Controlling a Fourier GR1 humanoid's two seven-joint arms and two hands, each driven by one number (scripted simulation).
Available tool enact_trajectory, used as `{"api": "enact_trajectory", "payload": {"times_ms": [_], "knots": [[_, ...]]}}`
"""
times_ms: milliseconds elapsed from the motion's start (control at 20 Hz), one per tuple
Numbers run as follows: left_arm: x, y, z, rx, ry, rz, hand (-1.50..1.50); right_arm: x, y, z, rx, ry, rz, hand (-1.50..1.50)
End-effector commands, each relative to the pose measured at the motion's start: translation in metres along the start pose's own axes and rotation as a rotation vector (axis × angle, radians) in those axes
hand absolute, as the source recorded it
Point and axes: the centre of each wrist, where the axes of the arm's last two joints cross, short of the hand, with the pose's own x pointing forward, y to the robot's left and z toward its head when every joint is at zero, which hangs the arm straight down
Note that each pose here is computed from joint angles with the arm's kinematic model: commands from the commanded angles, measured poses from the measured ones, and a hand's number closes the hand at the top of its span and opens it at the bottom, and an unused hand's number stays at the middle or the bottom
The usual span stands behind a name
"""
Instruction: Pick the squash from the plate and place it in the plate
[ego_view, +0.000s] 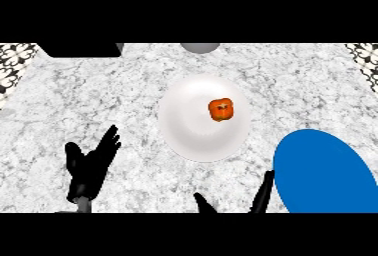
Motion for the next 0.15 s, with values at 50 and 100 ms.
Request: {"api": "enact_trajectory", "payload": {"times_ms": [50,100], "knots": [[0.0,0.005,0.009,0.002,-0.012,0.0,0.0,-0.012,-0.004,0.021,0.005,0.011,-0.01,-1.5],[0.002,0.009,-0.005,0.011,0.001,0.019,0.0,0.0,-0.016,0.024,0.002,0.019,0.0,-1.5]]}}
